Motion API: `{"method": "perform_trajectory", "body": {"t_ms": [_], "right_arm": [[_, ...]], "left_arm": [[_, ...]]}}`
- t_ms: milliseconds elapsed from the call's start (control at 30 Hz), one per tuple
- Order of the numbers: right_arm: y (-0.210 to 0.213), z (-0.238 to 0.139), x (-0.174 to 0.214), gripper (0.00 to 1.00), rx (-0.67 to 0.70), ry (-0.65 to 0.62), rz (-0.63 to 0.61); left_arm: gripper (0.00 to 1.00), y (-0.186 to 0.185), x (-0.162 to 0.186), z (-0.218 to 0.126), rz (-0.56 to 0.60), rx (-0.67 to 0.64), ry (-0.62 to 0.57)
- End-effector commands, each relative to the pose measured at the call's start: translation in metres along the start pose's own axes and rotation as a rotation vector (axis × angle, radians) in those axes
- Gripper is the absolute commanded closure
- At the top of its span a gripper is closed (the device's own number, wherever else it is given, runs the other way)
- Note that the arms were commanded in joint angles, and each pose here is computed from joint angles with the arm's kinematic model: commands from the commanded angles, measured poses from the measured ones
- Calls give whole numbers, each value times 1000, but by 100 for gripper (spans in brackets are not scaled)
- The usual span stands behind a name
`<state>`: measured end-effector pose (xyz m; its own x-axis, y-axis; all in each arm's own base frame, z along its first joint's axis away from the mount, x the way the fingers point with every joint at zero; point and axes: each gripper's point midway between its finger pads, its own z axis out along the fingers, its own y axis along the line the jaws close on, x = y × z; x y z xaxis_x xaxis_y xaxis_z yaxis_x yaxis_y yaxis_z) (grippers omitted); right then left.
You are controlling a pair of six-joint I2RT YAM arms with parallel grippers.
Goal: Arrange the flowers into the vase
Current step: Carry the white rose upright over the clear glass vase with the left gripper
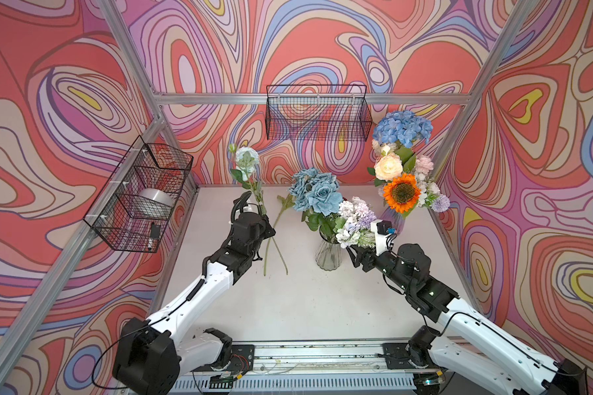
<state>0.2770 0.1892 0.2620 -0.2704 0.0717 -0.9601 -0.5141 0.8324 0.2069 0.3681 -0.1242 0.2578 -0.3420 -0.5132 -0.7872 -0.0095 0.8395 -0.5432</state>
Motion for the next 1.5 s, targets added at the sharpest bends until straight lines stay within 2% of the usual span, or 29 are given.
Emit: {"method": "perform_trajectory", "body": {"t_ms": [0,233,467,567,733,900,1133,1467], "right_arm": [[4,1,-21,19,-5,-67,13],[-16,1,-34,18,103,-150,98],[-24,0,-42,18,139,-215,186],[-26,0,-43,18,150,-221,203],[-32,1,-39,18,181,-211,222],[-36,0,-36,18,198,-212,233],[-34,-1,-32,18,185,-212,232],[-36,-3,-26,17,183,-211,241]], "left_arm": [[100,-28,-31,-22,-39,172,-142],[100,-66,-61,-67,-77,437,-289],[100,-115,-81,-90,-27,649,-360],[100,-143,-90,-110,17,769,-417],[100,-188,-93,-140,137,890,-482],[100,-217,-90,-152,187,983,-510],[100,-242,-90,-143,169,1063,-555],[100,-260,-83,-127,234,1055,-607]]}}
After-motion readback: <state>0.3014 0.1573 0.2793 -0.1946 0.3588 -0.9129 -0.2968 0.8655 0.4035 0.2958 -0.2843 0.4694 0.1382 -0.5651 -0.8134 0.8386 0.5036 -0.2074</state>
